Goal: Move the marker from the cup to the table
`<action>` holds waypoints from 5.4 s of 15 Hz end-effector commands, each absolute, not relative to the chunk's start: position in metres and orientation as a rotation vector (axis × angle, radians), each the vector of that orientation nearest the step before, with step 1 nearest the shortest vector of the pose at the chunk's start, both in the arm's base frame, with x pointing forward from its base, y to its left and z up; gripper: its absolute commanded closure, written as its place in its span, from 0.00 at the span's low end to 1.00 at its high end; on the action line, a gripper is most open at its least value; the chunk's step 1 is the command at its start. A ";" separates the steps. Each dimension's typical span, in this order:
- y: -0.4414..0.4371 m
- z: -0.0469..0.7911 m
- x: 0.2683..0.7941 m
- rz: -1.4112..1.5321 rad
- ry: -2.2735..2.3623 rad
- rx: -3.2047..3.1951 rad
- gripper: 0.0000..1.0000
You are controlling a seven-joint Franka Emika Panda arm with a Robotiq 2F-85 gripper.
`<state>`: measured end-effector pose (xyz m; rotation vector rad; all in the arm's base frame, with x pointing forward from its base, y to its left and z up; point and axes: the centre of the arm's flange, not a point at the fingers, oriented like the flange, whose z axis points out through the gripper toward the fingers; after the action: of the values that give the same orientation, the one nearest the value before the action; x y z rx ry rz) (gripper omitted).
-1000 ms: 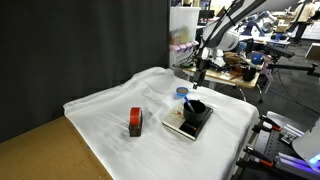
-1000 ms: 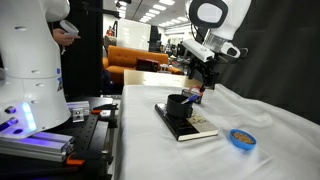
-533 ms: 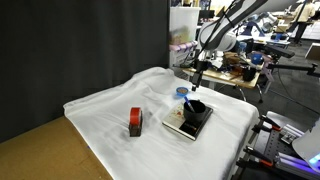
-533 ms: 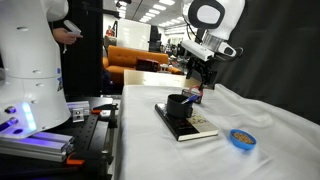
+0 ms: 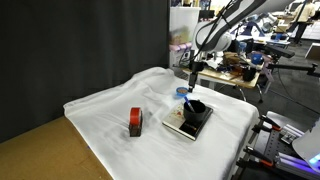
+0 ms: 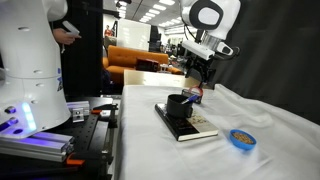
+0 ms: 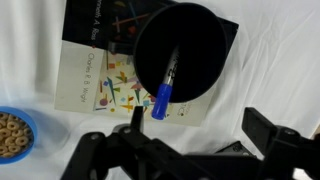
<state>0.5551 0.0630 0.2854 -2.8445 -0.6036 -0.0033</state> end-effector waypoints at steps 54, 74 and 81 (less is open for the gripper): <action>0.100 0.254 0.557 0.189 -0.769 -2.952 0.00; 0.106 0.239 0.541 0.256 -0.760 -2.928 0.00; 0.106 0.237 0.540 0.254 -0.772 -2.931 0.00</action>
<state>0.5401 0.1057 0.2372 -2.9312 -0.7719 0.2538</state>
